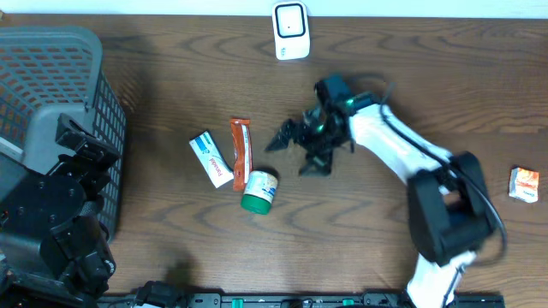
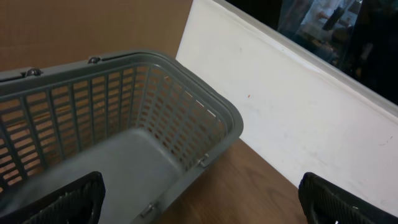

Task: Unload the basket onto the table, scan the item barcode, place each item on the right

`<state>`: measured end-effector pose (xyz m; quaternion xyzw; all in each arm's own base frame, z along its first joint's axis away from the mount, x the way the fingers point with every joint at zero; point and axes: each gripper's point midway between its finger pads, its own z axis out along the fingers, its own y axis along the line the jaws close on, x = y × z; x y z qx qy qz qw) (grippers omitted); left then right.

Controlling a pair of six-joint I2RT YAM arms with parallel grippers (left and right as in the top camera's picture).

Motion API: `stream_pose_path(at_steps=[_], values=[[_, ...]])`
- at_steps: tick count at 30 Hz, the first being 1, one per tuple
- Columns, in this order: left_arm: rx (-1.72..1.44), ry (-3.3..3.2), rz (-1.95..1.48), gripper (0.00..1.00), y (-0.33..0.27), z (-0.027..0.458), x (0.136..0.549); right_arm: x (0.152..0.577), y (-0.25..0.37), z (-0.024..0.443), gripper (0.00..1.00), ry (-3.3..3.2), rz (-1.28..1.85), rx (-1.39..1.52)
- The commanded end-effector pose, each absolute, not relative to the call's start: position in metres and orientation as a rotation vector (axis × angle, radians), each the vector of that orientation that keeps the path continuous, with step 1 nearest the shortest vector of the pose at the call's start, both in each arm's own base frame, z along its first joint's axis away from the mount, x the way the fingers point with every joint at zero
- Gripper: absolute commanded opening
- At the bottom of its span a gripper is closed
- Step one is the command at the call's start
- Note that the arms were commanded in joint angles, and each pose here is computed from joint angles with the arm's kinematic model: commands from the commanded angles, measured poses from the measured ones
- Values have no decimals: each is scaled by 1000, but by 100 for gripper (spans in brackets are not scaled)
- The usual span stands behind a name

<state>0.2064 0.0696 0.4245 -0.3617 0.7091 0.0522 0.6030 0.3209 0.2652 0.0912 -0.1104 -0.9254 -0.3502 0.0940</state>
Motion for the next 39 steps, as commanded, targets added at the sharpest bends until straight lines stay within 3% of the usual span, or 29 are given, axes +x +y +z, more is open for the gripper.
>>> stream_pose_path(at_steps=[1,9,16,26,28,31,34,37,39], values=[[-835,1642,150,100,73,424,205,338,250,149,99,-3167,-968,91],[-835,1642,150,100,73,424,205,300,247,139,99,-3319,-267,952],[-835,1642,150,100,73,424,205,275,270,140,99,-3317,174,1327],[-835,1642,150,100,73,424,205,237,302,140,99,-3209,165,1588],[-835,1642,150,100,73,424,205,230,306,139,99,-3265,125,1472],[-835,1642,150,100,73,424,205,217,307,135,99,-3410,-40,939],[-835,1642,150,100,73,424,205,204,307,130,86,-3424,-182,381],[-835,1642,150,100,73,424,205,198,307,129,87,-3390,-254,-77],[-835,1642,150,100,73,424,205,195,313,127,89,-3348,-306,-224]])
